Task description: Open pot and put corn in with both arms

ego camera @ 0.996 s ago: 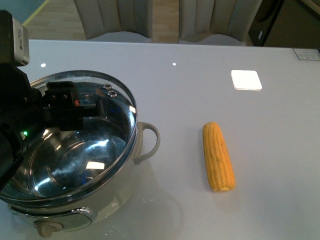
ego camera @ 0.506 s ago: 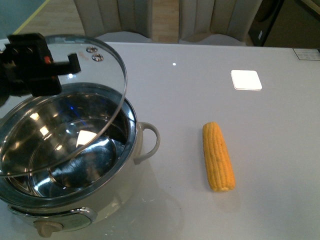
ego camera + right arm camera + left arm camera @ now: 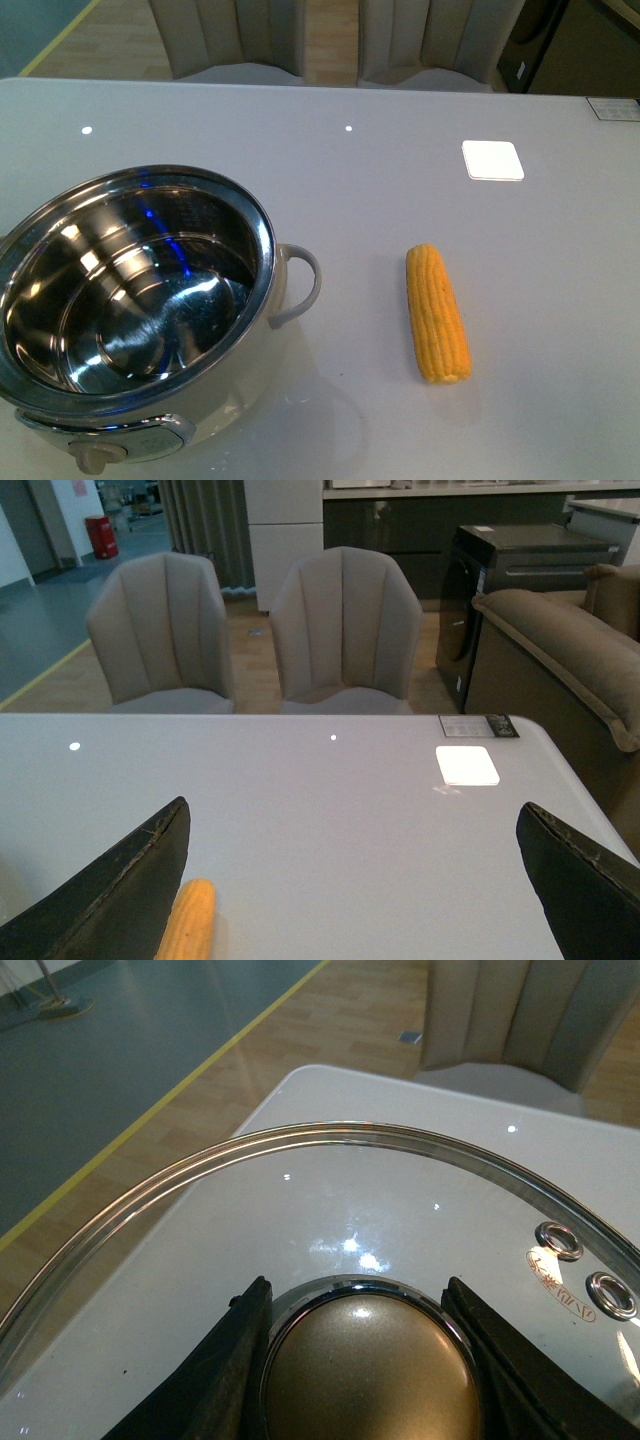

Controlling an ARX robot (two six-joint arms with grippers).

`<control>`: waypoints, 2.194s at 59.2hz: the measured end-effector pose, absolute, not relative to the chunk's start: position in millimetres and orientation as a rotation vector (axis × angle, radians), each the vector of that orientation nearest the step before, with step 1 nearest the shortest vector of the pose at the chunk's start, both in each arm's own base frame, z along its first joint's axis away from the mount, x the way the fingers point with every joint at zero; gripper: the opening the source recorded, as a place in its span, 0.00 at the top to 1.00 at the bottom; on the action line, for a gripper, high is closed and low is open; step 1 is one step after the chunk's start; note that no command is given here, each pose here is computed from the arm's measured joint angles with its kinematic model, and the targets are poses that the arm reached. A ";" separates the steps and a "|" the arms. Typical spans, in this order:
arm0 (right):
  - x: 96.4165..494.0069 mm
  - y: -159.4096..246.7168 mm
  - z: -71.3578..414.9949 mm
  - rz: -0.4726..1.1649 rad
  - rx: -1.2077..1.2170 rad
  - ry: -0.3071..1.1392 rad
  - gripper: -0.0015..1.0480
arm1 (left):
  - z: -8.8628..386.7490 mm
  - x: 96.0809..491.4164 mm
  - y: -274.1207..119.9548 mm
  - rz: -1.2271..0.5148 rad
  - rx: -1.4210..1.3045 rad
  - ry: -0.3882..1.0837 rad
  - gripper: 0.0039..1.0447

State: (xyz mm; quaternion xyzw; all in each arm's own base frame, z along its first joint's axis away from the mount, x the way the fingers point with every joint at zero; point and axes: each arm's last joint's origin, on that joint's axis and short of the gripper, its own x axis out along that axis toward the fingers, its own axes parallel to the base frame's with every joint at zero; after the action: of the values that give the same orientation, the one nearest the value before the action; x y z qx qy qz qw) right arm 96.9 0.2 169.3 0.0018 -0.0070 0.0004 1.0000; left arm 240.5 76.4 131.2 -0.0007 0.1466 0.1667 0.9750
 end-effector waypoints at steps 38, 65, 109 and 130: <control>96.9 0.3 169.3 0.001 0.004 -0.014 0.09 | 34.7 272.8 164.3 0.504 -0.083 0.396 0.58; 96.9 0.2 169.3 0.001 0.004 -0.014 0.09 | -20.0 309.8 182.6 0.471 -0.091 0.400 0.58; 96.9 0.2 169.3 0.001 0.003 -0.014 0.09 | -62.8 314.3 182.9 0.487 -0.062 0.381 0.58; 96.9 0.2 169.3 0.001 0.003 -0.014 0.09 | -65.8 315.0 180.8 0.495 -0.070 0.378 0.45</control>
State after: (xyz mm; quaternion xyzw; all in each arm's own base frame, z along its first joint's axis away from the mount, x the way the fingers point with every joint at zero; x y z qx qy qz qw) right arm 96.9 0.2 169.3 0.0016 -0.0070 0.0004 1.0000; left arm 315.0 180.8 -65.8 -0.0345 0.1858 0.2437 0.9513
